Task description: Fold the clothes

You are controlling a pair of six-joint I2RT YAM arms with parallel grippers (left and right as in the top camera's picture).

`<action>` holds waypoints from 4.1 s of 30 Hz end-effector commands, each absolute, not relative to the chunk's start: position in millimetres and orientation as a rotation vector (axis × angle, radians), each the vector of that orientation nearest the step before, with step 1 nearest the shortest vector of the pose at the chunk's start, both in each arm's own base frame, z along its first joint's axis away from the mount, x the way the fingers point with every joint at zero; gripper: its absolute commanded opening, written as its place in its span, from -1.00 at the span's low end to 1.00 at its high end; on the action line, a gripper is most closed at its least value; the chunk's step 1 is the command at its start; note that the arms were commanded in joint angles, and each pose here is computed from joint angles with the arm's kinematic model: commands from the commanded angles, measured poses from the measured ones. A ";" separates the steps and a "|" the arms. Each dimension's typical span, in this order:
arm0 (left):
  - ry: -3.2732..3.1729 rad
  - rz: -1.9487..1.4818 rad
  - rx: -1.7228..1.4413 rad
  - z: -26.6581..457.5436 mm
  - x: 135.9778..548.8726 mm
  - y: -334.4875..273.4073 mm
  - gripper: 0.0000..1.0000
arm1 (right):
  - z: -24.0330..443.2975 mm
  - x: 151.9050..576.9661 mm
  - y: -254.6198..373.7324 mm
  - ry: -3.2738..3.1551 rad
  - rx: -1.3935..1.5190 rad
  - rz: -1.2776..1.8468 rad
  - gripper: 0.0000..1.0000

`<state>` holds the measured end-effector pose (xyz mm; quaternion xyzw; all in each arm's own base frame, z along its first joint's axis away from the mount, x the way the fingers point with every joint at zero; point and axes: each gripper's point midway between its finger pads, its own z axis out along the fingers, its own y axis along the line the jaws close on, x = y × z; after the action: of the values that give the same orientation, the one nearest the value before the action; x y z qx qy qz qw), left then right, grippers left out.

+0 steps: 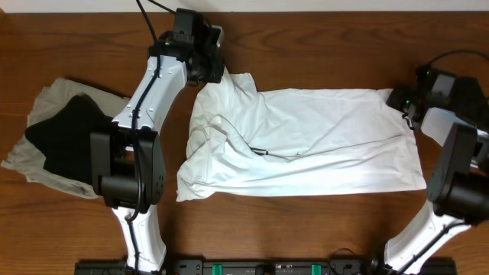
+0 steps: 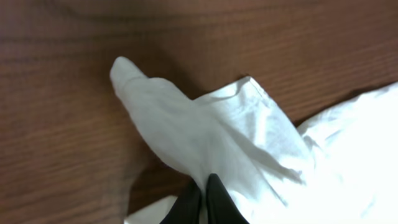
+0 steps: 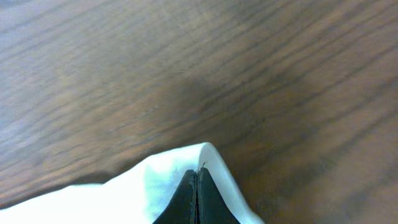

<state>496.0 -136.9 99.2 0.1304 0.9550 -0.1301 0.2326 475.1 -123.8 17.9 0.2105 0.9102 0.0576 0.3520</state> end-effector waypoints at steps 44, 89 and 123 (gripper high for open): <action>2.518 -0.358 0.400 84.9 524.7 -156.9 0.20 | 103.9 404.9 -118.4 2.439 0.631 0.172 -0.98; 2.603 -0.310 0.413 156.9 460.4 -142.2 -0.89 | 102.4 402.6 -115.3 2.447 0.655 0.199 -0.98; 3.085 -0.431 0.425 150.5 329.9 -129.3 -0.88 | 121.2 307.5 -142.4 2.537 0.974 0.259 -0.98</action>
<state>338.9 -125.6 151.2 0.1382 0.9821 -0.1264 0.0181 310.6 -132.6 118.3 0.3525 0.9064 0.1207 0.1992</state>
